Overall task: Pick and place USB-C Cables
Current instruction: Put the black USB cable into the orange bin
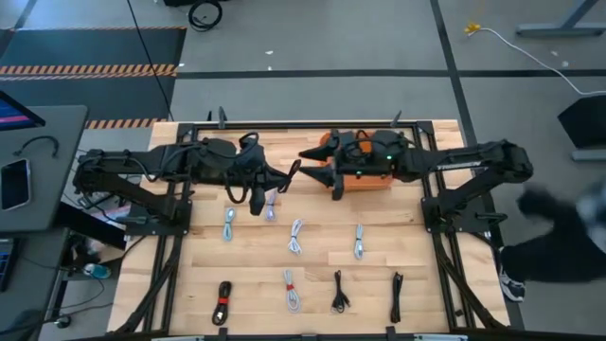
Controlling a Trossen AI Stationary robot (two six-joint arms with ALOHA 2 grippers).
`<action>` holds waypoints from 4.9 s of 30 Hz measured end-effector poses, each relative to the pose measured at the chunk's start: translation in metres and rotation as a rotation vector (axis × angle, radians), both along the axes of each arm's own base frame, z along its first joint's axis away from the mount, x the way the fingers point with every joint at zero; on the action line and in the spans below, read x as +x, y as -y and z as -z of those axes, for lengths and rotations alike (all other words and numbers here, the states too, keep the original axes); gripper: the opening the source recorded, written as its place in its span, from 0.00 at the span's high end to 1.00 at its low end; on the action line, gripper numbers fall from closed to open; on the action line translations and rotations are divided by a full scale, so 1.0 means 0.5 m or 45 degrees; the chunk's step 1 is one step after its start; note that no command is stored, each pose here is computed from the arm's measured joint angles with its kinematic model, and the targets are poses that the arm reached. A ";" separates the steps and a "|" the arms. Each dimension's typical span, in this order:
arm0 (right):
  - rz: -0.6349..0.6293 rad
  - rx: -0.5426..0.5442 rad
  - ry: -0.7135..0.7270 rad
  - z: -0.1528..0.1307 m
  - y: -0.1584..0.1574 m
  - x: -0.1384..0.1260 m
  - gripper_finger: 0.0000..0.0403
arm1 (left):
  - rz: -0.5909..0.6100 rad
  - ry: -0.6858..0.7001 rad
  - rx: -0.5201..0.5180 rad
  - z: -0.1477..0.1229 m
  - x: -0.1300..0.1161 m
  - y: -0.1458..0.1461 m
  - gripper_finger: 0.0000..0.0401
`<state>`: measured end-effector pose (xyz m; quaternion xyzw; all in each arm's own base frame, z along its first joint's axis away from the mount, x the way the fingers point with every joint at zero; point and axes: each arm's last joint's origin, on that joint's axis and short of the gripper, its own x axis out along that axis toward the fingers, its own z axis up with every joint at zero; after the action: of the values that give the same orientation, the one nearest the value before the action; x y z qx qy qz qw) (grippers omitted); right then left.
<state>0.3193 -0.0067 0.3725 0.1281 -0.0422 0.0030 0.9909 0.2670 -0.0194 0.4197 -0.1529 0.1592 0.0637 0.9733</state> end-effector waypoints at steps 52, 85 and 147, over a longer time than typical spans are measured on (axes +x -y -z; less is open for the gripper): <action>-0.104 -0.163 -0.151 -0.025 -0.025 -0.007 0.45 | -0.001 -0.017 -0.001 0.003 -0.001 0.000 0.96; -0.203 -0.155 0.055 -0.008 -0.015 0.053 0.95 | 0.006 -0.028 0.010 0.004 -0.002 0.000 0.92; 0.858 0.552 -1.459 0.301 0.245 -0.233 0.95 | 0.061 0.173 0.208 -0.029 0.007 0.001 0.47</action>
<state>0.2028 -0.1293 0.2222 0.2844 0.4499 -0.3809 0.7560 0.2703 -0.0197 0.4340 -0.0732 0.0909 0.0425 0.9923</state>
